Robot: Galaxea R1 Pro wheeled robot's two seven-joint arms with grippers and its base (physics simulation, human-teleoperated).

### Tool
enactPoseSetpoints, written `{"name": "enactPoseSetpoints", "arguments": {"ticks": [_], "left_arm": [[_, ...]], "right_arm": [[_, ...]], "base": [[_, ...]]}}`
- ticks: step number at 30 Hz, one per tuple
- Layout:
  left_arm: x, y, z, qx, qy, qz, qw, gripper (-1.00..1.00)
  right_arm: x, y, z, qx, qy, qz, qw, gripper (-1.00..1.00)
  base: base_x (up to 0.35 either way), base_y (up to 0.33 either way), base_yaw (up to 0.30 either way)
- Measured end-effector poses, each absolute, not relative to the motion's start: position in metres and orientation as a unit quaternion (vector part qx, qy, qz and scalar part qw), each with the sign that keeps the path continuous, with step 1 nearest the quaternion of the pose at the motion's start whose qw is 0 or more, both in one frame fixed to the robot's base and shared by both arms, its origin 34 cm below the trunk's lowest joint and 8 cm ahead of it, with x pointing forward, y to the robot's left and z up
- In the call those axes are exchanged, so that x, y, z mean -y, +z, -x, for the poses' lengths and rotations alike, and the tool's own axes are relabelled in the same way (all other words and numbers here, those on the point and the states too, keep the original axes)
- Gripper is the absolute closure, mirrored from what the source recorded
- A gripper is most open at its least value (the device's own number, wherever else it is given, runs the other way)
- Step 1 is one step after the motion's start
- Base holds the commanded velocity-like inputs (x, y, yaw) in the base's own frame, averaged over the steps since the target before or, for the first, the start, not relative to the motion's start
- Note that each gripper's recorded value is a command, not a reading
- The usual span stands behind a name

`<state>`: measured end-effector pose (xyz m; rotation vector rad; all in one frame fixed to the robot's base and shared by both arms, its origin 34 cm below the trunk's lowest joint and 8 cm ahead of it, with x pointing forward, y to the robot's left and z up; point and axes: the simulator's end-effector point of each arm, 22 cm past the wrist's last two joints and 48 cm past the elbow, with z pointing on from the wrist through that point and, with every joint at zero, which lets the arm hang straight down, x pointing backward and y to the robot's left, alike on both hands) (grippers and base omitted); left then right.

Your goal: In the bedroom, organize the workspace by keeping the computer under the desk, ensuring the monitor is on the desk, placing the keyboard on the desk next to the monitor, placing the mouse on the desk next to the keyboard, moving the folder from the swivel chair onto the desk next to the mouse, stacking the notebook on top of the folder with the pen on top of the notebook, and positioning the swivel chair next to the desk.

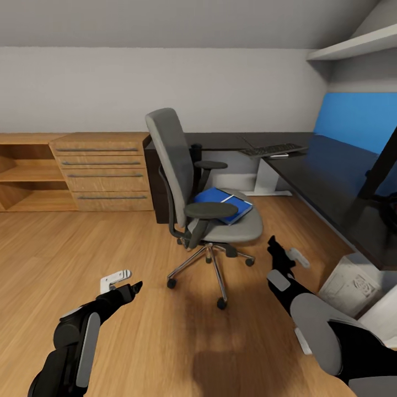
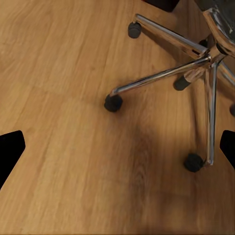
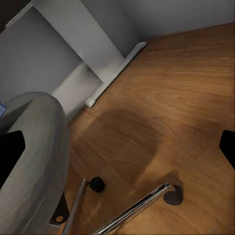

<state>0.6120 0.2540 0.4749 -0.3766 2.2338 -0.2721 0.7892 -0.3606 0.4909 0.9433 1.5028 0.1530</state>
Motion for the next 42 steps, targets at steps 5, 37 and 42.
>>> {"name": "enactPoseSetpoints", "arguments": {"ticks": [5,37,42], "left_arm": [[-0.254,0.475,-0.612,-0.89,-0.108,0.15,0.417,-1.0],[-0.253,0.472,-0.611,-0.891,-0.109,0.15,0.414,-1.0],[-0.253,0.471,-0.611,-0.892,-0.109,0.15,0.413,-1.0]], "right_arm": [[0.379,0.492,-0.787,-0.654,0.055,-0.413,0.632,-1.0],[0.408,0.476,-0.783,-0.681,0.059,-0.418,0.599,-1.0],[0.393,0.458,-0.783,-0.71,0.083,-0.417,0.562,-1.0]], "base": [[0.06,0.0,0.0],[0.221,0.0,0.0],[0.018,0.0,0.0]]}}
